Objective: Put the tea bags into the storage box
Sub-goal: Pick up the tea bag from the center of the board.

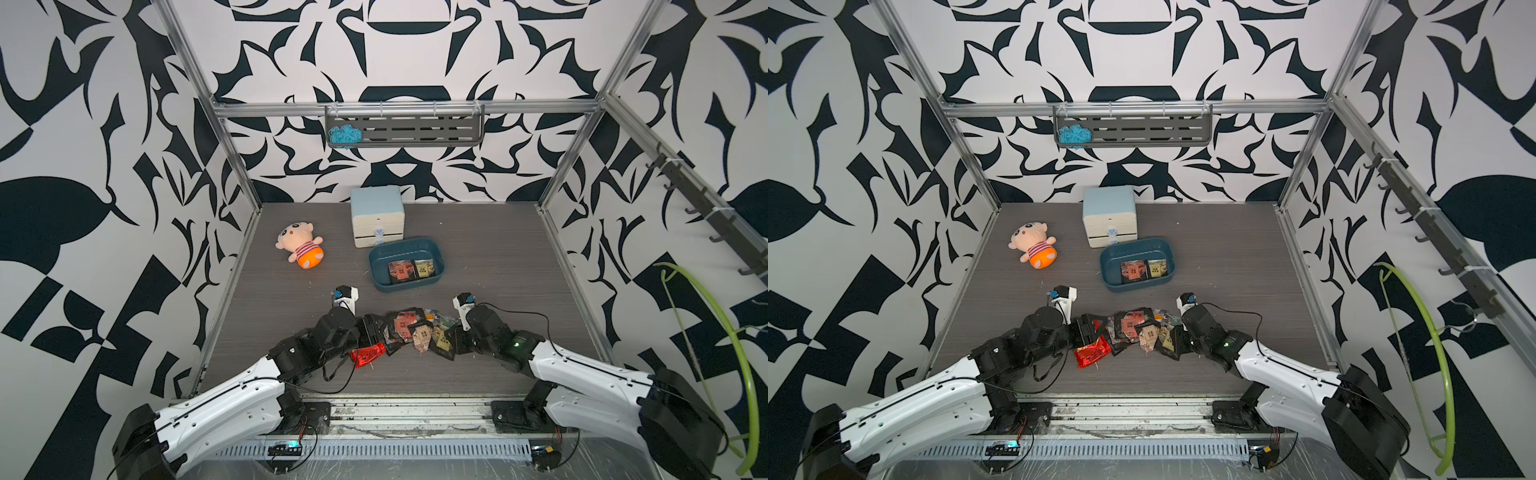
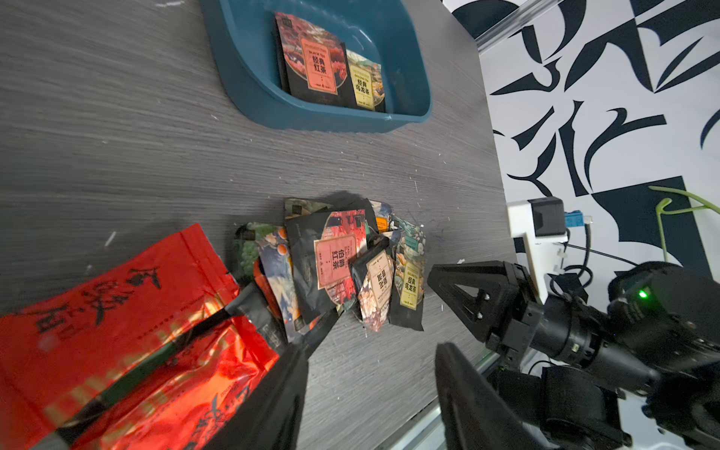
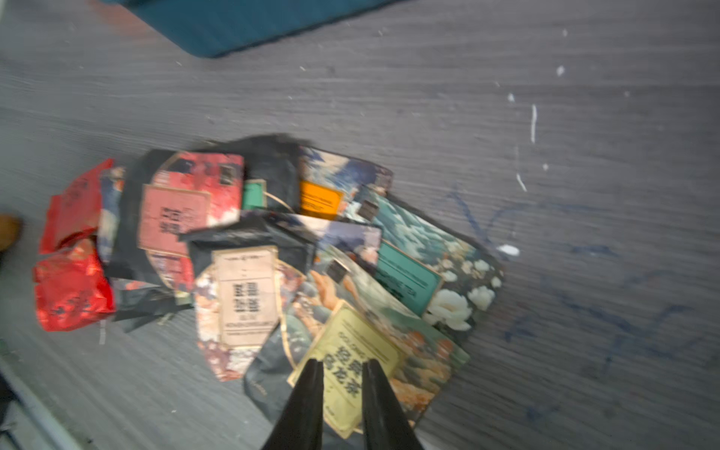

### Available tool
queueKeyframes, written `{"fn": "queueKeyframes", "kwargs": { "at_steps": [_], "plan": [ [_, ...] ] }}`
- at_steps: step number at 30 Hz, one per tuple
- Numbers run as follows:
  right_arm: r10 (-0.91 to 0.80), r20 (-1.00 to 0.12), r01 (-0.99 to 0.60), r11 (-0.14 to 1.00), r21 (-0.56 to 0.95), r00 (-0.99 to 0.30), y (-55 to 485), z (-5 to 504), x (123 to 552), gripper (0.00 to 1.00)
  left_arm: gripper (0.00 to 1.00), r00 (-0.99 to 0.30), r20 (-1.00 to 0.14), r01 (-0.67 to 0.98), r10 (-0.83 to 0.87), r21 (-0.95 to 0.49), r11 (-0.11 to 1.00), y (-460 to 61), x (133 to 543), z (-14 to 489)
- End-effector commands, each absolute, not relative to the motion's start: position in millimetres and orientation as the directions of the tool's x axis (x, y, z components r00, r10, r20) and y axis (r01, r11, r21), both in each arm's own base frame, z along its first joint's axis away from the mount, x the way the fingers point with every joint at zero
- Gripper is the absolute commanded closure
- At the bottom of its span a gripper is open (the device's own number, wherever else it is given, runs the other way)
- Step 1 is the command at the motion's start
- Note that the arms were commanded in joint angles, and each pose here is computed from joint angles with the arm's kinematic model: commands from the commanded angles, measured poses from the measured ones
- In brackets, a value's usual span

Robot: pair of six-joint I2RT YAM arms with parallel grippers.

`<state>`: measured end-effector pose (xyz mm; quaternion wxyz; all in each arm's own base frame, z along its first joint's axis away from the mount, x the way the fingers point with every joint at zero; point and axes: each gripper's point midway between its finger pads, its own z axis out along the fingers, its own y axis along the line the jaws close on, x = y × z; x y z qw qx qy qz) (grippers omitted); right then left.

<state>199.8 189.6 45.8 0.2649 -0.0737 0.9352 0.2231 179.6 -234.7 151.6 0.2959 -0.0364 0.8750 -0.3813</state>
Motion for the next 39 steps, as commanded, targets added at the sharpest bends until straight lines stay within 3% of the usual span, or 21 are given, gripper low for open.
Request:
{"fn": "queueKeyframes", "kwargs": {
  "at_steps": [1, 12, 21, 39],
  "plan": [
    [-0.001, -0.569, -0.265, 0.885, 0.382, -0.822, 194.5, 50.6, 209.4, 0.77, 0.42, -0.814, -0.483, 0.150, -0.323, -0.712, 0.686, -245.2, 183.5, 153.8],
    [-0.046, -0.557, -0.262, 0.913, 0.314, -0.829, 186.9, 39.3, 210.5, 0.83, 0.49, -0.856, -0.428, 0.119, -0.290, -0.709, 0.695, -292.4, 191.0, 140.1],
    [-0.030, -0.548, -0.241, 0.917, 0.319, -0.836, 183.7, 36.7, 208.2, 0.85, 0.65, -0.931, -0.318, 0.105, -0.181, -0.705, 0.701, -348.9, 193.2, 106.7],
    [0.004, -0.518, -0.144, 0.959, 0.245, -0.855, 165.6, 24.6, 210.8, 0.90, 0.65, -0.960, -0.269, 0.099, -0.077, -0.584, 0.806, -377.2, 185.5, 56.9]
  ]
}}
